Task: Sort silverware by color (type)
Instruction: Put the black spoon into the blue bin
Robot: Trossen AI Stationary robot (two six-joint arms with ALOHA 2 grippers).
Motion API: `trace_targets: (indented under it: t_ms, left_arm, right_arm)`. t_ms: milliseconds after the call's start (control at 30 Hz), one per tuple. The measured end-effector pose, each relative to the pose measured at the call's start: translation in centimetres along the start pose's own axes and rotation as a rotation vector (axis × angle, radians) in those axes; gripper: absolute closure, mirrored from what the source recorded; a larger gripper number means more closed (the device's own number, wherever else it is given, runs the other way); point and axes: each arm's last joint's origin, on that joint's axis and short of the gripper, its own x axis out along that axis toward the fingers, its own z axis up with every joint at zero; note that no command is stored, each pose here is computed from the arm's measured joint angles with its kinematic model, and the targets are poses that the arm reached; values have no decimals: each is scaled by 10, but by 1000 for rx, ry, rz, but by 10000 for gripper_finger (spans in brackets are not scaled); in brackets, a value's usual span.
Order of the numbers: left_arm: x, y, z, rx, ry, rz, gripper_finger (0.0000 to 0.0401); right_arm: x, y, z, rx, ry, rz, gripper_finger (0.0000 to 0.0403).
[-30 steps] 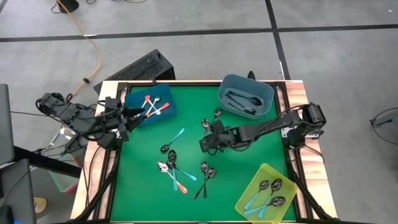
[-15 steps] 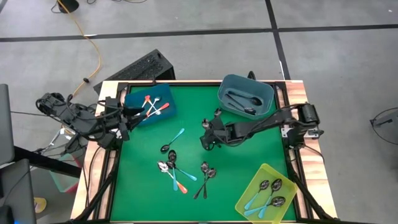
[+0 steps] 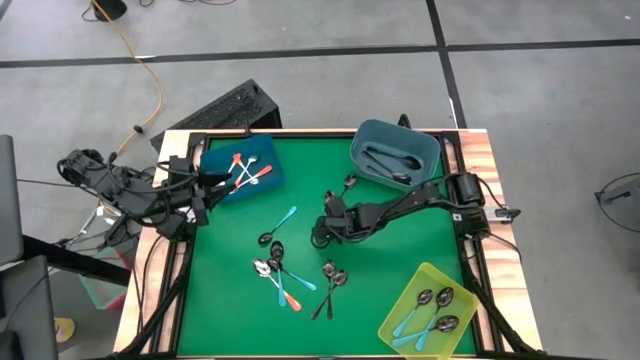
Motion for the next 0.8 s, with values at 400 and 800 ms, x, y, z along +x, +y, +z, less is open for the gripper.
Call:
trace_targets:
  t_ms: [400,800]
  left_arm:
    - [0,1,-1,-12,8,5,222]
    - [0,1,-1,-13,7,5,222]
  right_arm:
    - [0,-5,-7,71,56,-51,301]
    - [-2,-2,-12,78,86,-30,397]
